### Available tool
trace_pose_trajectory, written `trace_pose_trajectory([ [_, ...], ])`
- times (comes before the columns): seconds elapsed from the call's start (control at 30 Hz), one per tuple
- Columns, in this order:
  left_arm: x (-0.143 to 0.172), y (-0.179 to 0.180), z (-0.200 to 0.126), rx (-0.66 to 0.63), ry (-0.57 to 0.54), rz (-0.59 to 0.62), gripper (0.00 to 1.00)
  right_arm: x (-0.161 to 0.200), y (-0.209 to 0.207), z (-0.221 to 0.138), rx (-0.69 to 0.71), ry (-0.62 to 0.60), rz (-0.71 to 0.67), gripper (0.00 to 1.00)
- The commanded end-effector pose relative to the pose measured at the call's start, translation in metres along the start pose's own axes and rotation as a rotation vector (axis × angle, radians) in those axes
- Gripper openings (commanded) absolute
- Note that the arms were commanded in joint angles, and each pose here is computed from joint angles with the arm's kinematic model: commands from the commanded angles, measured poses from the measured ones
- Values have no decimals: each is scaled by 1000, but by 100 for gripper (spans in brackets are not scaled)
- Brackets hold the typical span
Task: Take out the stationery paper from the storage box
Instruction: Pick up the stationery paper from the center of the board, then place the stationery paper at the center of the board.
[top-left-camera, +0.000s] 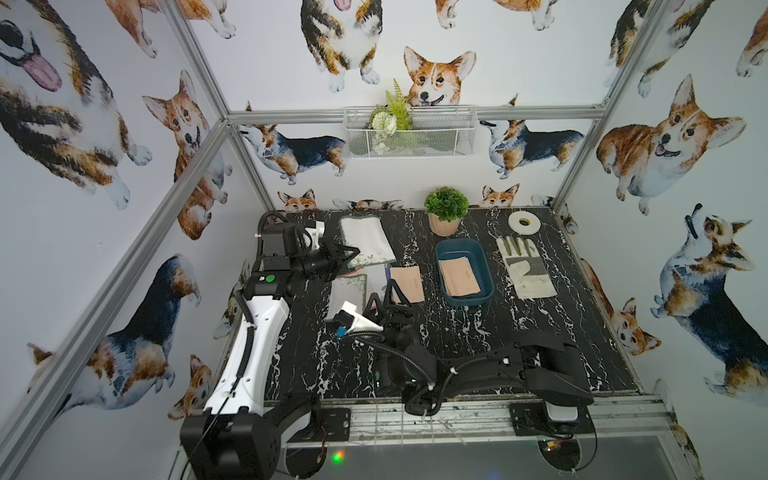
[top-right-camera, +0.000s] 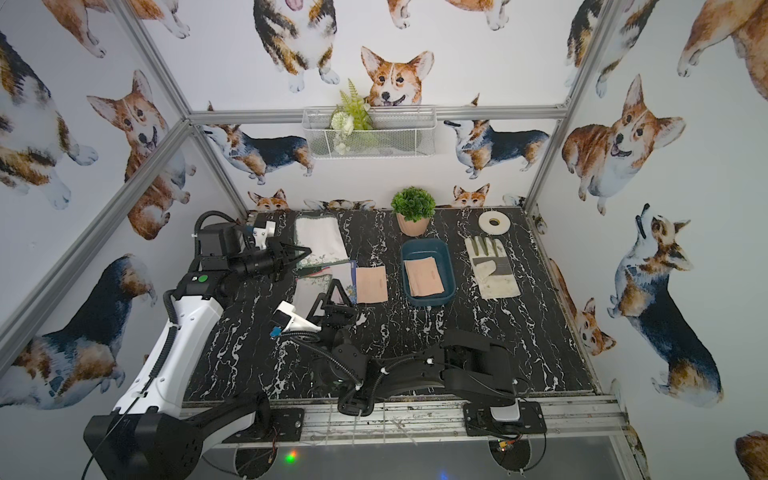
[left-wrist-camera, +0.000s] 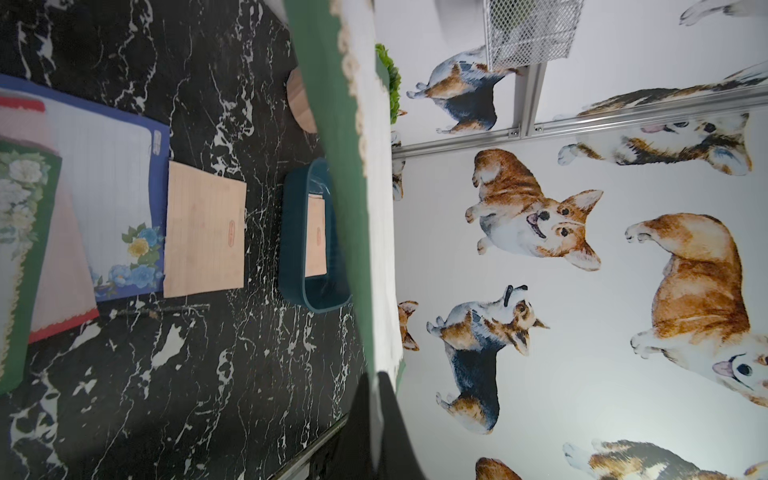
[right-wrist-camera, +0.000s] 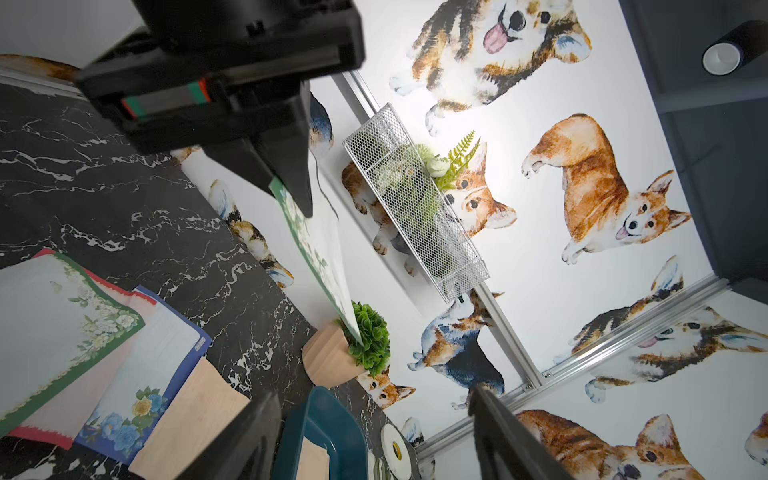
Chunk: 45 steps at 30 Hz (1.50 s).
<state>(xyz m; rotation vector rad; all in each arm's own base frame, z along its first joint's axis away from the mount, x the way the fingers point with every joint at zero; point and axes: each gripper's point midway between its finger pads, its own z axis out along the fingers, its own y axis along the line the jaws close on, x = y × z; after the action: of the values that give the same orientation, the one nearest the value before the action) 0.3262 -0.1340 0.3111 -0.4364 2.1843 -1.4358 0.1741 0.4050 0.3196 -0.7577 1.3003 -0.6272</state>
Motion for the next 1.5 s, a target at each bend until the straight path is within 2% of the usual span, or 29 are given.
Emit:
trace_pose_trajectory([
  [0.0,-23,-12,4,45,-64,80,0,24,-44,-6,16,105,69,79],
  [0.07,-27,0,11,23,-71,103,0,38,-78,-9,25,135,178,79],
  [0.2,-28,42,29,-34,-71,75,0,65,-153,-14,45,157,411,81],
  [0.3,-23,73,48,-59,-41,32,0,87,-193,-18,48,144,511,82],
  [0.37,-16,86,63,-75,-10,27,0,109,-213,-23,6,113,615,82],
  [0.43,-10,95,76,-102,15,35,0,139,-228,-28,-120,122,831,80],
  [0.47,-6,98,83,-116,28,51,0,154,-239,-29,-131,139,924,78],
  [0.5,-2,101,90,-130,42,63,0,160,-244,-29,-141,127,951,77],
  [0.63,14,116,121,-197,120,96,0,183,-245,-35,-149,139,956,78],
  [0.83,27,162,151,-322,202,100,0,191,-229,-37,-182,194,894,81],
  [1.0,37,190,170,-399,272,101,0,198,-233,-39,-195,191,927,81],
  [1.17,47,207,173,-521,300,169,0,208,-238,-42,-199,196,950,82],
  [1.3,45,220,158,-665,282,232,13,213,-227,-40,-189,232,883,86],
  [1.37,41,224,147,-734,261,264,26,215,-218,-38,-202,270,856,88],
  [1.43,36,224,136,-781,231,287,47,214,-208,-35,-227,302,846,89],
  [1.47,34,222,131,-798,218,298,53,214,-206,-33,-234,312,848,89],
])
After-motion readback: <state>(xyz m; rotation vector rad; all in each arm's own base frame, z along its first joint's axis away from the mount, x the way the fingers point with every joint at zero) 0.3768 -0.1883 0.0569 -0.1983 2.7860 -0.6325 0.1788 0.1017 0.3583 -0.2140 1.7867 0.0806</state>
